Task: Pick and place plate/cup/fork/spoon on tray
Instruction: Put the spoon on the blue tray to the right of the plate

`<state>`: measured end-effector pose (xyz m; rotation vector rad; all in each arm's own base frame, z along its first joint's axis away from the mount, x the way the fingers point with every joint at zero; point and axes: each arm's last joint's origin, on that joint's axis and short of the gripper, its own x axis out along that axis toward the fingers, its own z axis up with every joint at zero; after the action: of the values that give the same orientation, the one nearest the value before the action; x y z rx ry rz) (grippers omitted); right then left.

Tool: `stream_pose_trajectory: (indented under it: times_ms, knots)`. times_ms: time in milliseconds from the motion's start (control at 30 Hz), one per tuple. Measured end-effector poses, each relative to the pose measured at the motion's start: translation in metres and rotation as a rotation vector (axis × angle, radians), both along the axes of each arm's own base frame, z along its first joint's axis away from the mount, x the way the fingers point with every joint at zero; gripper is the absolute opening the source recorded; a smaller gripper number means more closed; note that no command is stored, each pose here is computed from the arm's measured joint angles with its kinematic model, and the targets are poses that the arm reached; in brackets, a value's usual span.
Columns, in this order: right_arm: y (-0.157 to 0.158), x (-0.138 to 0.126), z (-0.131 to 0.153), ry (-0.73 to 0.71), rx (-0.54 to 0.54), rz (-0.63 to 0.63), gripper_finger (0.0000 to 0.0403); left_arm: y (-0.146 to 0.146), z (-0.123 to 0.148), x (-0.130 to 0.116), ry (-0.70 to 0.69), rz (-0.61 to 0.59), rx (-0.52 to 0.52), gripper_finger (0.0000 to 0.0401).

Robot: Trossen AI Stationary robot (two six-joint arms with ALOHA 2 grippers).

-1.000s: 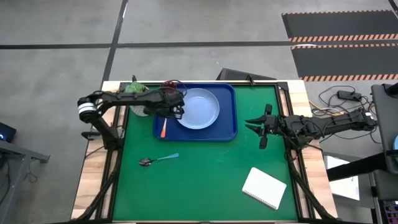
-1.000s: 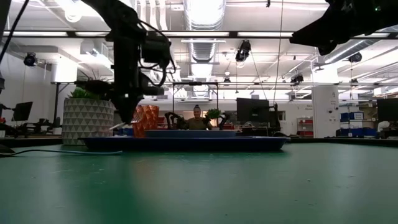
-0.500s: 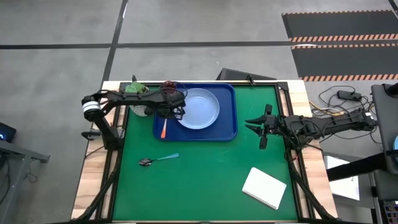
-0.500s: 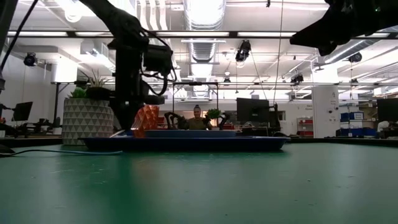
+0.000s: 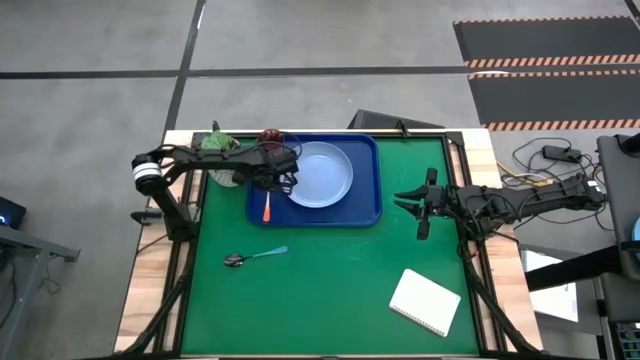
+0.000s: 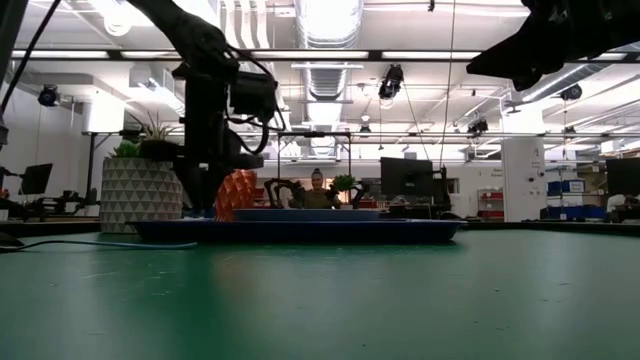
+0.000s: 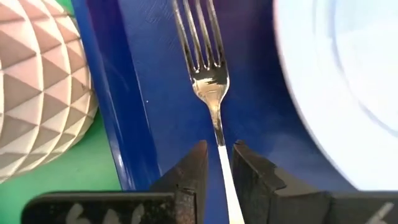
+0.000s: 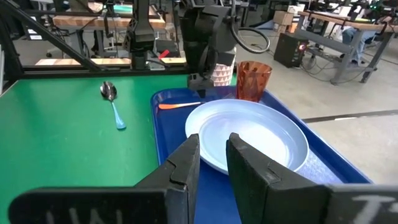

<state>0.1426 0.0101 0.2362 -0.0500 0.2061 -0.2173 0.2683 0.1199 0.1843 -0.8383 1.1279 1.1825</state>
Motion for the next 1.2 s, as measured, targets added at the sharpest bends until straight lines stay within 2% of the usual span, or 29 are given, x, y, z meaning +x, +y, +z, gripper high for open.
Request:
stream_pose_trajectory:
  times_ms: [200, 400, 667, 800, 1033, 1200]
  knots:
    - [0.000, 0.000, 0.000, 0.001, -0.002, 0.000, 0.0068, -0.019, 0.010, 0.005, -0.008, -0.150, 0.020, 0.0054]
    - [0.000, 0.000, 0.000, 0.003, 0.005, -0.002, 0.0068, -0.053, 0.027, 0.008, -0.041, -0.318, 0.079, 0.0055]
    - [0.000, 0.000, -0.004, 0.025, 0.062, -0.016, 0.0068, -0.125, 0.055, 0.005, -0.150, -0.642, 0.119, 0.0055]
    - [0.000, 0.001, -0.007, 0.040, 0.085, -0.023, 0.0068, -0.160, 0.064, 0.001, -0.225, -0.765, 0.134, 0.0055]
    - [0.001, 0.008, -0.014, 0.046, 0.123, -0.033, 0.0068, -0.202, 0.065, -0.008, -0.246, -0.891, 0.233, 0.0055]
    - [0.002, 0.015, -0.023, 0.062, 0.165, -0.047, 0.0068, -0.219, 0.058, -0.010, -0.277, -0.953, 0.321, 0.0055]
